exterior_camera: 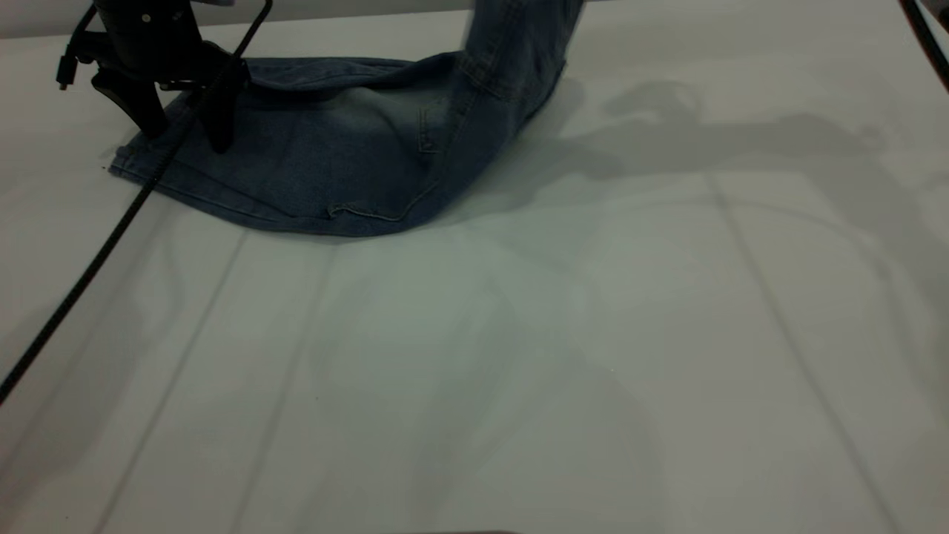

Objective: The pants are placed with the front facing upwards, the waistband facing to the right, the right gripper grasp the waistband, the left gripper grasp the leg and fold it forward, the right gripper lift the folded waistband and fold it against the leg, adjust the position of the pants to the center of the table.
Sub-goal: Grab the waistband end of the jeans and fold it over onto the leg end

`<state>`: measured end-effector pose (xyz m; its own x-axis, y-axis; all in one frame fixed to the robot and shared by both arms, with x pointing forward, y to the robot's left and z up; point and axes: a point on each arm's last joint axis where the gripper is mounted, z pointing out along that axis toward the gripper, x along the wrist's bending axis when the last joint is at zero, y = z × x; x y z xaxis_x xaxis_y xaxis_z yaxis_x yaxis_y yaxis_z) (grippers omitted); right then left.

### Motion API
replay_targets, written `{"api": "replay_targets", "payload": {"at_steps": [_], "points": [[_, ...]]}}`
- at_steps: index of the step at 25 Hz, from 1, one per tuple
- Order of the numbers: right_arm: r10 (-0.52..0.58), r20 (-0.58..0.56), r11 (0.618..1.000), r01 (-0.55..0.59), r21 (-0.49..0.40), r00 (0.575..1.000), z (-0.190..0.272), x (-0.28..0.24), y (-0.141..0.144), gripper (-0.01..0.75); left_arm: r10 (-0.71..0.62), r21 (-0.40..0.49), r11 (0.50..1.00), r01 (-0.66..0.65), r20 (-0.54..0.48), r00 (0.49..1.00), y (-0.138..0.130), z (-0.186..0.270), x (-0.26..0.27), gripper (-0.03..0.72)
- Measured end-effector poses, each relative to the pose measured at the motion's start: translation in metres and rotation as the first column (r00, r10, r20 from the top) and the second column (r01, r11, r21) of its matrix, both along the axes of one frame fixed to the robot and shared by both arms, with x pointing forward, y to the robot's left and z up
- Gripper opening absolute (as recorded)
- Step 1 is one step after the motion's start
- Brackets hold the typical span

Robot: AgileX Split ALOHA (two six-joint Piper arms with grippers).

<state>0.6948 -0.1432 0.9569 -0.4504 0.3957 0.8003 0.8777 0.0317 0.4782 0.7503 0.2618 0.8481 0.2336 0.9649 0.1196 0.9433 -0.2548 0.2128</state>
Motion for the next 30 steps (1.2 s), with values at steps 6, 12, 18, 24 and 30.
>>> {"api": "replay_targets", "payload": {"at_steps": [6,12,18,24,30], "points": [[0.043,0.077,0.999,-0.042,-0.012,0.996,0.031,-0.002,0.051,0.04,-0.006,-0.006,1.0,0.006,-0.003,1.0,-0.001,0.0,0.0,0.584],[0.032,0.11,0.999,-0.029,-0.035,0.993,0.035,-0.005,0.073,0.04,-0.058,-0.095,0.994,0.057,-0.01,0.998,-0.023,-0.001,-0.002,0.584],[0.02,0.103,0.999,-0.016,-0.034,0.994,0.035,-0.005,0.073,0.04,-0.128,-0.118,0.985,0.126,-0.006,0.992,-0.055,-0.001,-0.007,0.584],[0.014,0.104,0.999,-0.011,-0.032,0.994,0.035,-0.004,0.073,0.04,-0.155,-0.087,0.985,0.152,-0.021,0.988,-0.06,0.014,-0.01,0.584],[0.003,0.116,0.999,0.001,-0.036,0.993,0.035,-0.003,0.073,0.04,-0.07,0.003,0.998,0.07,0.103,0.992,-0.02,0.098,-0.01,0.584]]}}
